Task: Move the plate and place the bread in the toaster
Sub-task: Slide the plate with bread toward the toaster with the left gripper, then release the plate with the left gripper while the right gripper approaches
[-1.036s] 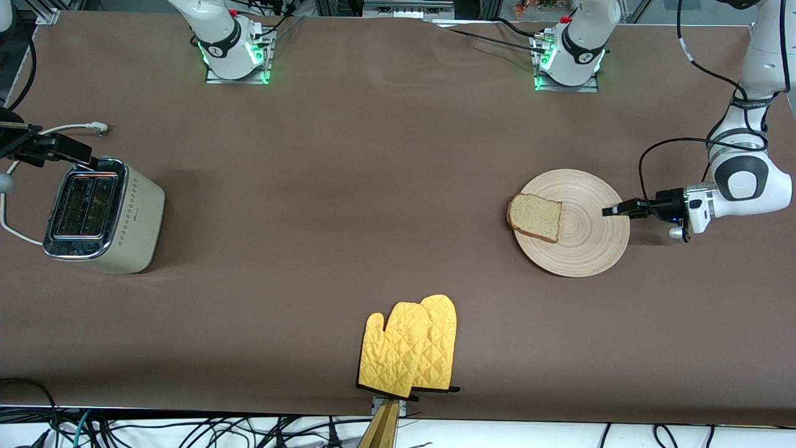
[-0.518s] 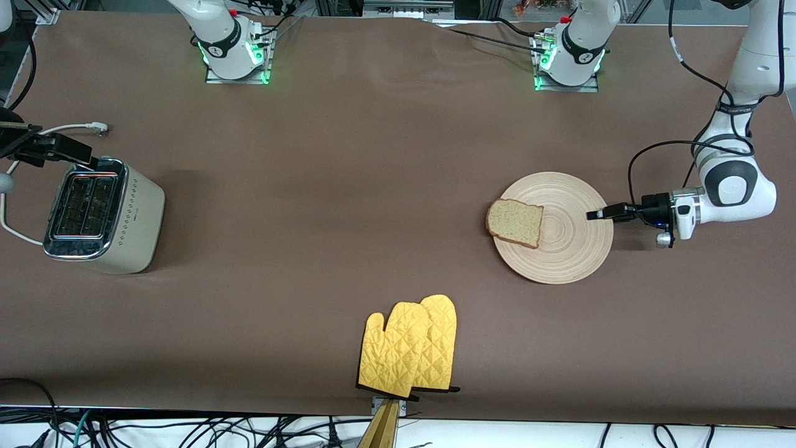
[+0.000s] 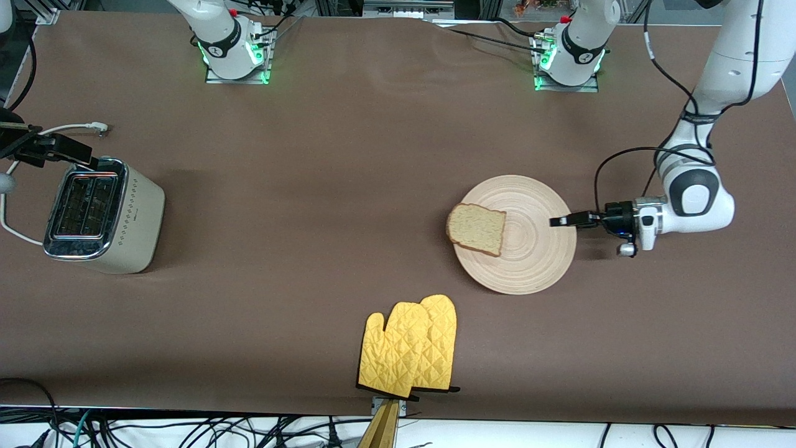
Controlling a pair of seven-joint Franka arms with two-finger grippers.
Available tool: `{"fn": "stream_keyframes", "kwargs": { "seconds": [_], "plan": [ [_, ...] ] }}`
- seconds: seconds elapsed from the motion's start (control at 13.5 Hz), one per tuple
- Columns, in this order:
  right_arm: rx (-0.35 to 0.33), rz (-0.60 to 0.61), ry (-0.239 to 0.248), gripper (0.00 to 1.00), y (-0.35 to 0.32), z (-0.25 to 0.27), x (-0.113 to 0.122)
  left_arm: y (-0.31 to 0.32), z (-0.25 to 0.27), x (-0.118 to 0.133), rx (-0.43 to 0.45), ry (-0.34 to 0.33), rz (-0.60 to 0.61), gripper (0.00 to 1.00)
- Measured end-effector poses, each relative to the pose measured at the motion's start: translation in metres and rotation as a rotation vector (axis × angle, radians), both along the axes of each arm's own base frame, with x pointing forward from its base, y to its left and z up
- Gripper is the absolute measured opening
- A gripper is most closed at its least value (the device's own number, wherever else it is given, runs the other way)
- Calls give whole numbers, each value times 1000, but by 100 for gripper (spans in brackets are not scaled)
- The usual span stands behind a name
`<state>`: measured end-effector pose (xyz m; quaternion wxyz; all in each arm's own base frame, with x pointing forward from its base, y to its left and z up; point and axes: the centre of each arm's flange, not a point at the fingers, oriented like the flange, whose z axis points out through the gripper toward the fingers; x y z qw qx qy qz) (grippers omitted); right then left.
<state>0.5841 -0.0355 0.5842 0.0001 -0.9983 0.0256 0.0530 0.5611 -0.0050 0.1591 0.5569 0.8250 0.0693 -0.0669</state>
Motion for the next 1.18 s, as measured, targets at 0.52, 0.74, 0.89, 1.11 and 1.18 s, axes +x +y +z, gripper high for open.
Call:
{"fn": "stream_keyframes", "kwargs": {
  "seconds": [0.52,0.74,0.89,1.11,1.18],
  "plan": [
    [-1,-19,-3,100,-11,0,0,-163,-6,-3,-26,0,24,14],
    [-1,-25,-10,100,-14,0,1,-236,-19,-23,-37,27,42,14],
    [-1,-25,-10,100,-14,0,1,-278,-27,-33,-34,32,35,14],
    [-1,-20,-10,100,-11,0,1,-327,-44,-46,-4,38,52,14],
    [0,-19,-10,100,-11,0,1,-339,-50,-51,5,43,57,14]
  ]
}}
